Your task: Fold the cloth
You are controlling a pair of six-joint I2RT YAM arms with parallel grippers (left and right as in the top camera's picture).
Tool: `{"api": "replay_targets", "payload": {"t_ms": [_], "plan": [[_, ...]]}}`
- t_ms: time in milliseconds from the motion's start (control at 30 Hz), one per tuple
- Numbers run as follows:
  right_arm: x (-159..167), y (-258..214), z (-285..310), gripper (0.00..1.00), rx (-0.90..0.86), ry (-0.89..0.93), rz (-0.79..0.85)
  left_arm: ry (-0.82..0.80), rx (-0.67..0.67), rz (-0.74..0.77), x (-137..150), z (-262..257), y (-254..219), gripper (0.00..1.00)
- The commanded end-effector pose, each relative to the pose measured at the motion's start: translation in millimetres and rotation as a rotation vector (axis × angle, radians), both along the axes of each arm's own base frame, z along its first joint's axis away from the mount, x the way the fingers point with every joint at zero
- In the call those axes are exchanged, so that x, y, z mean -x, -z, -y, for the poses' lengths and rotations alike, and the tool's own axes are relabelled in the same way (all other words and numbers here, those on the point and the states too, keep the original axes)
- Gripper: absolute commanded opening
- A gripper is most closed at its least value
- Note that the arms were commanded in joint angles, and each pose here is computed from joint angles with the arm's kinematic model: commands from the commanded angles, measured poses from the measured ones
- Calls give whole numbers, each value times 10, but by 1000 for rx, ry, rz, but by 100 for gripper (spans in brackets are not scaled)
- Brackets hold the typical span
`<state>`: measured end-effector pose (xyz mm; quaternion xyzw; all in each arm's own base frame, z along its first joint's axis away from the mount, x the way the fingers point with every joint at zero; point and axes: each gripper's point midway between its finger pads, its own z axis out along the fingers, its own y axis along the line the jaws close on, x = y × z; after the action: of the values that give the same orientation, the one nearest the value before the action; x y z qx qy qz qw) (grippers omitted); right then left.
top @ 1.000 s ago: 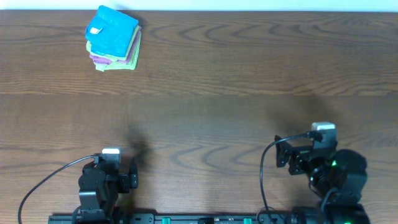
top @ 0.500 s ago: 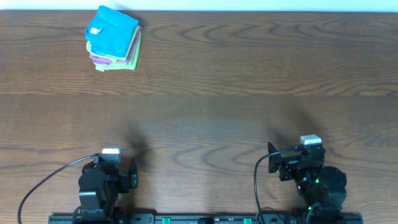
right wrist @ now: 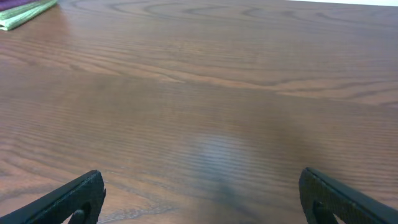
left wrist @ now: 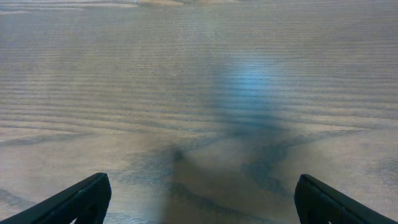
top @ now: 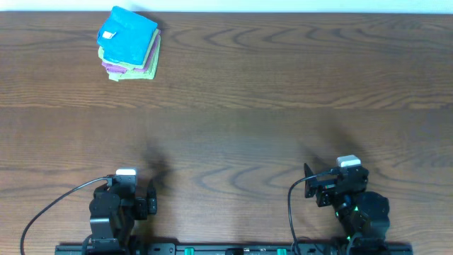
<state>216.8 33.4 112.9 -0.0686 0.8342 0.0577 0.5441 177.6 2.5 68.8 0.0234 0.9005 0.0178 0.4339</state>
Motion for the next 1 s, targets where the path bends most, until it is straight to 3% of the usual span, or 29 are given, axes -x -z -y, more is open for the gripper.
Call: {"api": "replay_targets", "payload": {"t_ms": [0,433,967], "plan": [[5,53,13,99,31,-1,-5,6,-13,-47,57,-3,148,96],[263,426,62,99,43,17,-203,6,-13,-47,57,-3,148,95],[276,407,-37,99,-36,12,-207,6,-13,-47,57,-3,148,95]]}}
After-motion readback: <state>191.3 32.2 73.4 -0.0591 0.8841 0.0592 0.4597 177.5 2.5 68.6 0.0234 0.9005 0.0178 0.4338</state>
